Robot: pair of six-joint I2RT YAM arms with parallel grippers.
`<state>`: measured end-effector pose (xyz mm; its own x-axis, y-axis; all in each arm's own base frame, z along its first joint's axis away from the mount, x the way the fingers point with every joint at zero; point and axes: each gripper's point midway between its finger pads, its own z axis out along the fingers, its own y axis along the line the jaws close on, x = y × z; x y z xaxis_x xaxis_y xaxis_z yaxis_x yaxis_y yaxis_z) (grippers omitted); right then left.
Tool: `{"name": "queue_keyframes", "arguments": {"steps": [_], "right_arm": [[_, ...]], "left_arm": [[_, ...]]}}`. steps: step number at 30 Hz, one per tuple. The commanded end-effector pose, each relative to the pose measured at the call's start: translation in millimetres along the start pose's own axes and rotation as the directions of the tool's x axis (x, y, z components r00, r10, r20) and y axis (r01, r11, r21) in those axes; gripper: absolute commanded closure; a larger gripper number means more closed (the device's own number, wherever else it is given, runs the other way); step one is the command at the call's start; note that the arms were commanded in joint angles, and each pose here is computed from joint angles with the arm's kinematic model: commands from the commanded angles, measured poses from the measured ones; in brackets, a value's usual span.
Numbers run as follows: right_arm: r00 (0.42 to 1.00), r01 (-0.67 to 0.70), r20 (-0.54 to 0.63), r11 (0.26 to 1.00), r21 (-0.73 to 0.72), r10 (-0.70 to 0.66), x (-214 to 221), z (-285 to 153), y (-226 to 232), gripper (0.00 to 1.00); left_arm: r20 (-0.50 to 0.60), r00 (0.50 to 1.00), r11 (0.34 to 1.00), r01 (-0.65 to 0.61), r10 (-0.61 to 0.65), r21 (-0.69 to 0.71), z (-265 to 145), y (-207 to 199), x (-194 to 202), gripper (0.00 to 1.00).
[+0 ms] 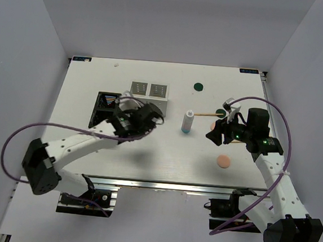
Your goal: Organize the makeup
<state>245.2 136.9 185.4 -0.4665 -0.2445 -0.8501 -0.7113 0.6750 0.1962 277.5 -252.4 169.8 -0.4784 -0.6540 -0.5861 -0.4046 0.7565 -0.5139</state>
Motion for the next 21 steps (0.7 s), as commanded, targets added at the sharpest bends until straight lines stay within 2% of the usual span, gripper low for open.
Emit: {"name": "queue_keyframes", "arguments": {"steps": [1,3,5,6,7,9,11,15,21], "right_arm": [[0.997,0.03,0.068,1.0,-0.006,-0.03,-23.8,-5.3,2.1,0.39],[0.998,0.025,0.066,1.0,-0.011,-0.024,-22.4,-4.6,2.8,0.39],[0.998,0.022,0.066,1.0,-0.015,-0.021,-21.8,-4.7,3.8,0.39],[0.998,0.02,0.068,1.0,-0.014,-0.019,-22.0,-5.3,4.3,0.39],[0.998,0.02,0.068,1.0,-0.016,-0.019,-21.9,-5.6,4.9,0.39],[0.998,0.013,0.063,1.0,-0.019,-0.012,-19.3,-5.7,6.0,0.39],[0.998,0.017,0.065,1.0,-0.018,-0.016,-19.7,-6.4,6.6,0.39],[0.998,0.019,0.064,1.0,-0.01,-0.018,-19.2,-7.8,6.1,0.39],[0.998,0.015,0.067,1.0,-0.008,-0.014,-19.5,-6.8,5.5,0.39]], "left_arm": [[0.059,0.971,0.972,0.23,-0.233,0.058,-5.4,-7.0,-65.9,1.0],[0.071,0.931,0.931,0.348,-0.357,0.111,-6.9,-8.3,-96.9,1.0],[0.073,0.883,0.884,0.455,-0.463,0.107,7.7,5.9,-123.9,1.0],[0.096,0.842,0.846,0.523,-0.531,0.101,14.5,16.6,-144.1,1.0],[0.068,0.827,0.829,0.551,-0.558,0.092,19.0,19.3,-144.9,1.0],[0.084,0.767,0.771,0.632,-0.637,0.073,32.7,32.9,-164.2,1.0],[0.053,0.722,0.724,0.688,-0.689,0.046,41.6,39.9,-165.9,1.0],[0.06,0.648,0.65,0.76,-0.759,0.007,55.2,61.6,-182.0,1.0],[0.041,0.576,0.57,0.816,-0.817,-0.1,65.4,82.0,-173.1,1.0]]}}
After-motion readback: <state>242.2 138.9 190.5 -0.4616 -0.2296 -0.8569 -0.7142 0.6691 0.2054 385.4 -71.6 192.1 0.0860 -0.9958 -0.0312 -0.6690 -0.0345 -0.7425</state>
